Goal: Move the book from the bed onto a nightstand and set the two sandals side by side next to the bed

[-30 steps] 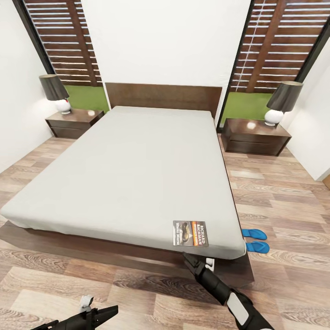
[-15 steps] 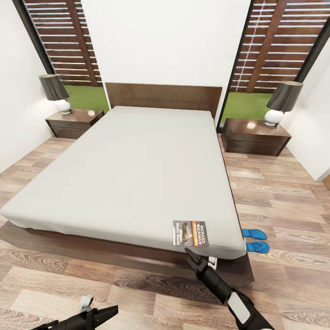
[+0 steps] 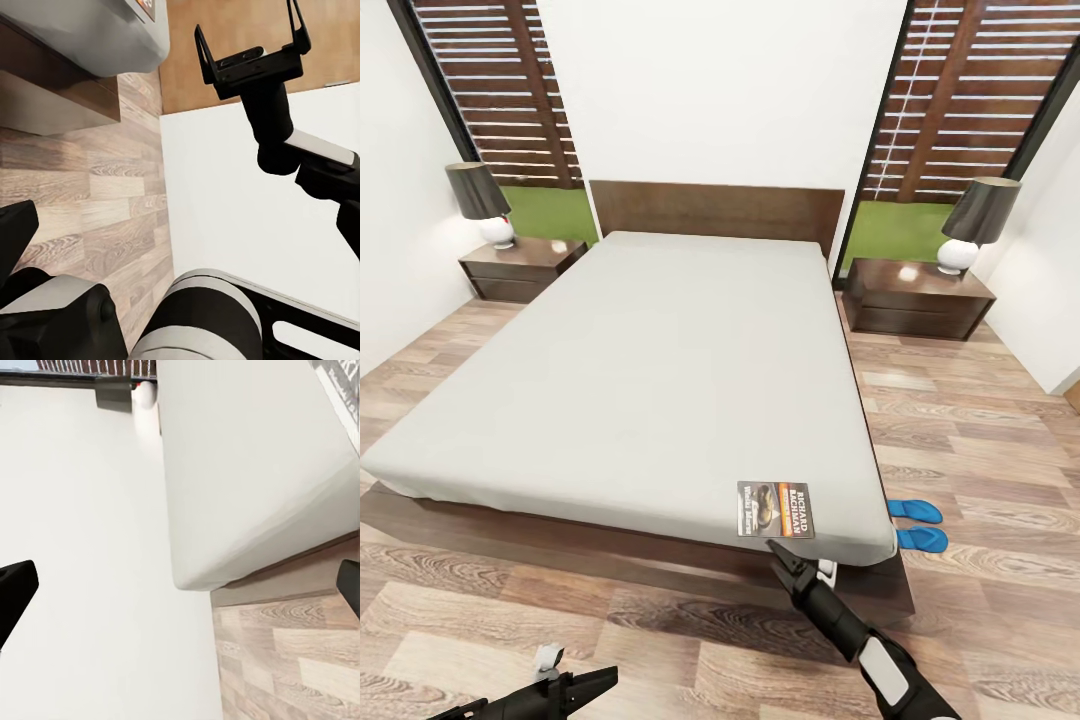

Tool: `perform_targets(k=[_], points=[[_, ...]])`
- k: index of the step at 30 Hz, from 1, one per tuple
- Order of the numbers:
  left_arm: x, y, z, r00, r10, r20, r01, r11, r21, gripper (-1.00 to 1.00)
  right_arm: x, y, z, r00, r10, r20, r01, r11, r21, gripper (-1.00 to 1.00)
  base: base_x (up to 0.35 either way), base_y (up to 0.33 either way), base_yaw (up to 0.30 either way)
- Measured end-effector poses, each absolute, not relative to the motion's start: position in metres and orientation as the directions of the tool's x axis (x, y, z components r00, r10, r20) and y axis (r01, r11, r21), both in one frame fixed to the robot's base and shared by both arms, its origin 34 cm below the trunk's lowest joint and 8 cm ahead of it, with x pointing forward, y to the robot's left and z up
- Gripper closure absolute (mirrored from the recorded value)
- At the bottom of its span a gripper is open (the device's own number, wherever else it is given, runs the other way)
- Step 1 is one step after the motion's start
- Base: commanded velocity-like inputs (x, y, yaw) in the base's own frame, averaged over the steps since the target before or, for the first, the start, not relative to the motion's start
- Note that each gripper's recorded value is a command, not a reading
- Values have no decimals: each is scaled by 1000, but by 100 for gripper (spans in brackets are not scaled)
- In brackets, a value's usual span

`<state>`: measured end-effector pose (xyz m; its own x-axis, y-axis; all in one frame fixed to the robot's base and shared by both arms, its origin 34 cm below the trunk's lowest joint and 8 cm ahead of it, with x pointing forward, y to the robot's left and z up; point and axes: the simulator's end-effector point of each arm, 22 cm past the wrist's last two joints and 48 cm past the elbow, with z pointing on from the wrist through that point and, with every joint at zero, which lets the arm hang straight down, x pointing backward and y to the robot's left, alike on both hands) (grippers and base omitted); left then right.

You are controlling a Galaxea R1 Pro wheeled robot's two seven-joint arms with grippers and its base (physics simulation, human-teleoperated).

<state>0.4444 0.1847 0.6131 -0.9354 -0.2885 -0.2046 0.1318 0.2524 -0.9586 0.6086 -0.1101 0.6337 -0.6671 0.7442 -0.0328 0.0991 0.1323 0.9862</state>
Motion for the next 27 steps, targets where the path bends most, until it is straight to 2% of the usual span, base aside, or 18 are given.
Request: perform_targets(k=[27], points=[[442, 185, 577, -935, -288, -205, 132, 252, -959, -100, 610, -118, 598, -644, 764, -31, 103, 126, 987, -100, 0, 0, 0]])
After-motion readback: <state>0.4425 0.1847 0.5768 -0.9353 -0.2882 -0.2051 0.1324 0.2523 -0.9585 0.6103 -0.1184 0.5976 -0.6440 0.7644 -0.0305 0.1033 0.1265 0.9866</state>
